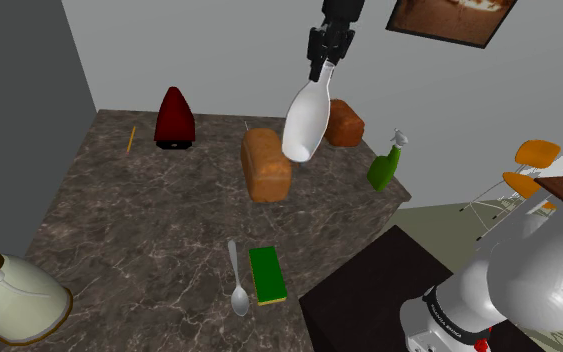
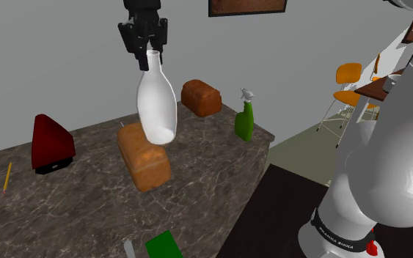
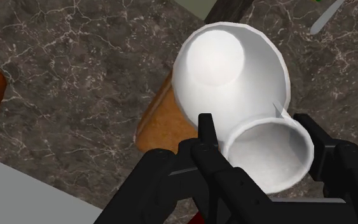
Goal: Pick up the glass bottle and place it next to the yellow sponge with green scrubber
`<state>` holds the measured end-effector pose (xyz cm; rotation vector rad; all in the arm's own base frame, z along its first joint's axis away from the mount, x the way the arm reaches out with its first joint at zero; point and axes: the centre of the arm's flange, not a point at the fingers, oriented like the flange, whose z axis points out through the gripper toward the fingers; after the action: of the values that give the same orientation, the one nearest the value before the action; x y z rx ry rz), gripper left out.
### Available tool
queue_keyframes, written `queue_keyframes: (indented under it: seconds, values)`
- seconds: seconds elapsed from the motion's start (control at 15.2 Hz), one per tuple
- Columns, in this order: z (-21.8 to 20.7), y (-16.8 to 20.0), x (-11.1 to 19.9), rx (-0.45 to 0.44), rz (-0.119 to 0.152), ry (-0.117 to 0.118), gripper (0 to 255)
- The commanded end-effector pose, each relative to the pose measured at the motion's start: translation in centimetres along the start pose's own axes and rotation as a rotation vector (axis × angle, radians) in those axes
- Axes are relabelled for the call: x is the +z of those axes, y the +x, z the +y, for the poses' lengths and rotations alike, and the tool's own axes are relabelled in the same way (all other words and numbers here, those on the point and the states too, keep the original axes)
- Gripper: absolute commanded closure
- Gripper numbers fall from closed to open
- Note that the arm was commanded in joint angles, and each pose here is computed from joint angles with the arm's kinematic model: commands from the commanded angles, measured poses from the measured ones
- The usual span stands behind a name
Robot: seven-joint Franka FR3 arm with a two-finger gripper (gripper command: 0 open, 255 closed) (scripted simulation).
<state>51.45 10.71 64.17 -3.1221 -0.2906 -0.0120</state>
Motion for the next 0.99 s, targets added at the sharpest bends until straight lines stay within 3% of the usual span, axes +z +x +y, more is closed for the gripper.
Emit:
queue_keyframes:
  seconds: [0.0,0.92]
  values:
    - [-2.6,0.4,0.9,0.001,0.001,0.0,255]
    - [-19.7,2.2,7.5,0.001,0.001,0.0,255]
